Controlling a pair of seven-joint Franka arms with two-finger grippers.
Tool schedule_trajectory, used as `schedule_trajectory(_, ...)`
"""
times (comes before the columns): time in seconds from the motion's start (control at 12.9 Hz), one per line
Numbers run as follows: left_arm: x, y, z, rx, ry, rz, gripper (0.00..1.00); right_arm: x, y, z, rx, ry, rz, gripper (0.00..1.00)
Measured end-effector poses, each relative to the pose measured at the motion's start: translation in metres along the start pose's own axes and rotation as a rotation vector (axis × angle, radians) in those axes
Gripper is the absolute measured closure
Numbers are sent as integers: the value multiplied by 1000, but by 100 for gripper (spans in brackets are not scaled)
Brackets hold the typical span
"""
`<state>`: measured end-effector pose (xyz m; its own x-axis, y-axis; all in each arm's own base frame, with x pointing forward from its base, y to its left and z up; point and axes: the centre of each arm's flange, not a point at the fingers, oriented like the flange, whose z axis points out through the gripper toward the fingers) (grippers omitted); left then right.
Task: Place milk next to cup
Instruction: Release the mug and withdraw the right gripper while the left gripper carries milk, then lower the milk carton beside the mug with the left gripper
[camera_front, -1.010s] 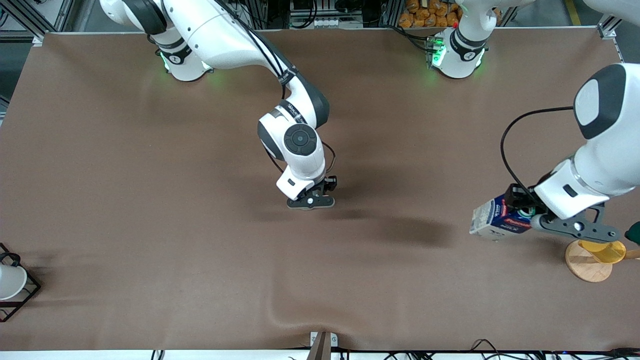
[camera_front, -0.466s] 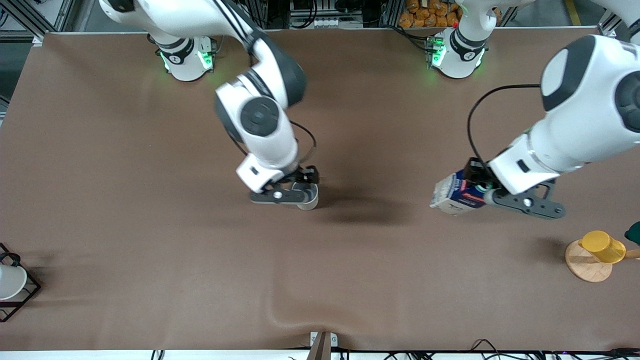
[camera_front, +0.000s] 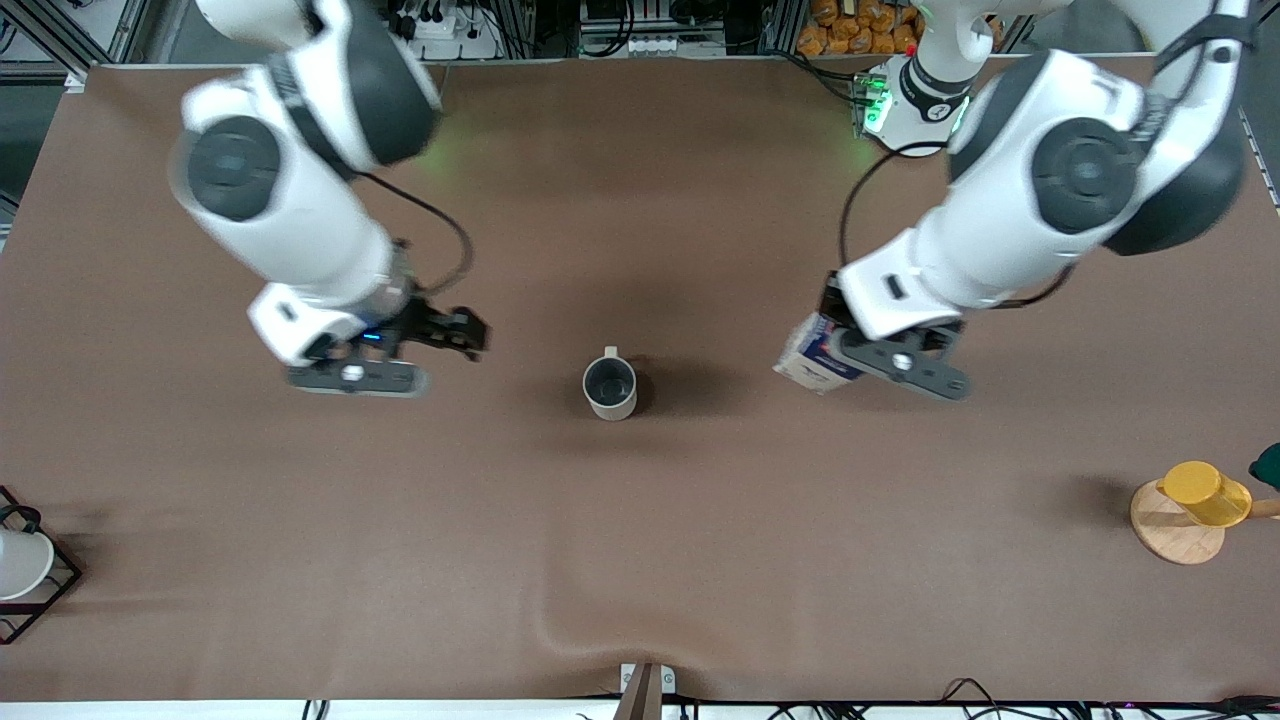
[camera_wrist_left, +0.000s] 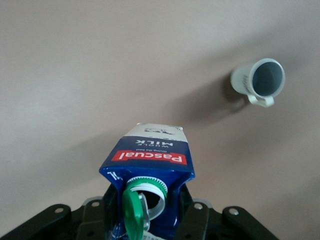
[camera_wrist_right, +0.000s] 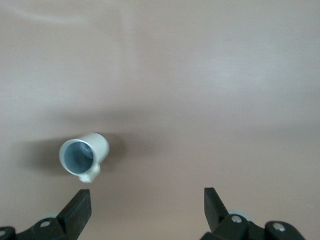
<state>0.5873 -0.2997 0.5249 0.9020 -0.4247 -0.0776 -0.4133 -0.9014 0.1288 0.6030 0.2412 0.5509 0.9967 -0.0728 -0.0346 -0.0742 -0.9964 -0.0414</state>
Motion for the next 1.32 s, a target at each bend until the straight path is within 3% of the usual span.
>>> schedule_trajectory(0.23, 6, 55, 48, 57, -62, 101, 52, -9, 77, -42, 12, 10, 70, 0)
schedule_trajectory(0.39, 11, 84, 72, 69, -59, 145, 52, -21, 124, -74, 16, 27, 126, 0)
schedule_trajectory(0.62, 22, 103, 98, 67, -31, 186, 52, -38, 173, -111, -36, 70, 46, 0)
schedule_trajectory(0.85, 31, 127, 128, 112, 0, 250, 53, -47, 197, -115, -54, 11, 14, 0)
schedule_trajectory(1.32, 35, 171, 162, 119, 41, 360, 53, -50, 245, -118, -52, -38, 66, 0)
